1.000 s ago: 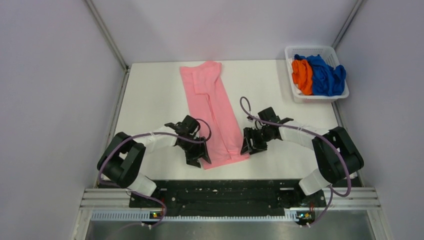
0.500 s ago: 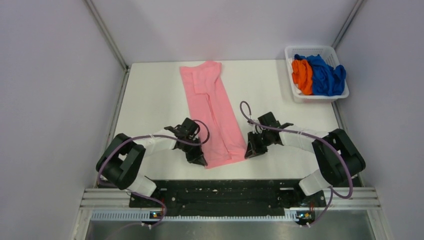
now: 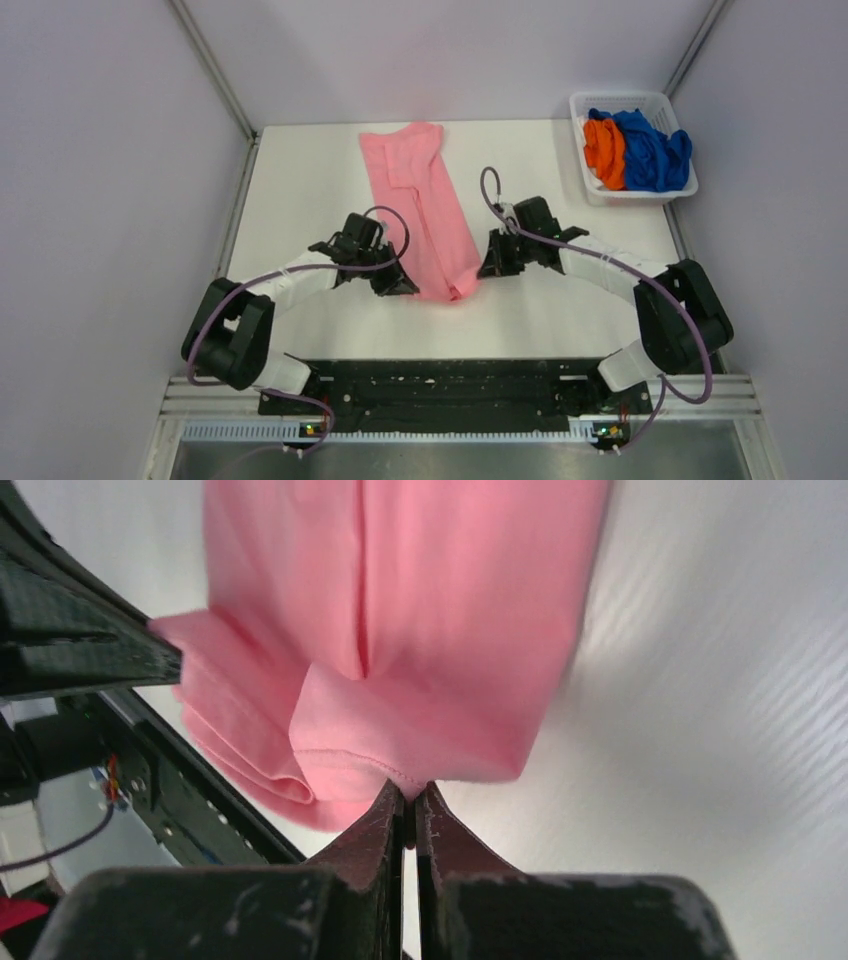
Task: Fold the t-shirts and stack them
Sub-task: Fold the folded rectangular tshirt in 1/3 of the way, then grab one side of the 2/3 rectangular tshirt with both arms, then fold the long partially folded tshirt into a neat square
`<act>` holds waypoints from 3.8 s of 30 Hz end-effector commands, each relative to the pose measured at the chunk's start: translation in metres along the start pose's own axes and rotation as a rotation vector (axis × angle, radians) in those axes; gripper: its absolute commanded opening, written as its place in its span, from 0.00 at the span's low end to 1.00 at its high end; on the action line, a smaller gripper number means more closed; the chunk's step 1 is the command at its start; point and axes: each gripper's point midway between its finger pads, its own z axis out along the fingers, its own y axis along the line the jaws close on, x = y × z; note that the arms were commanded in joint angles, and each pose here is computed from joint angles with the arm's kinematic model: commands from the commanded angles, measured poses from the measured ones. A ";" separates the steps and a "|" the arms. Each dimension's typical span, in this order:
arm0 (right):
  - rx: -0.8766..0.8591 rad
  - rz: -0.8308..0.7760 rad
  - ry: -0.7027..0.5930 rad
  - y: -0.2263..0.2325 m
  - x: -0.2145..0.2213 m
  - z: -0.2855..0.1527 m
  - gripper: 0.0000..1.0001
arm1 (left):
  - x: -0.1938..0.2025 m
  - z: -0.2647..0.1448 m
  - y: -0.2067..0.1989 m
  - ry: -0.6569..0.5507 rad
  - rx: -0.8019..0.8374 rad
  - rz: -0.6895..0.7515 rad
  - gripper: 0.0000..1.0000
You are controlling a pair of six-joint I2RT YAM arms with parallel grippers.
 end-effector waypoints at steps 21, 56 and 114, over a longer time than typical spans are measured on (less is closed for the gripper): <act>0.067 -0.151 -0.430 0.033 -0.263 0.058 0.00 | -0.247 -0.046 -0.013 -0.442 0.093 -0.106 0.00; 0.122 0.010 -0.288 -0.032 -0.152 0.057 0.63 | -0.133 0.010 0.028 -0.303 -0.131 -0.137 0.66; -0.152 -0.010 -0.467 0.051 -0.181 -0.092 0.00 | -0.178 -0.121 -0.087 -0.670 0.025 0.180 0.00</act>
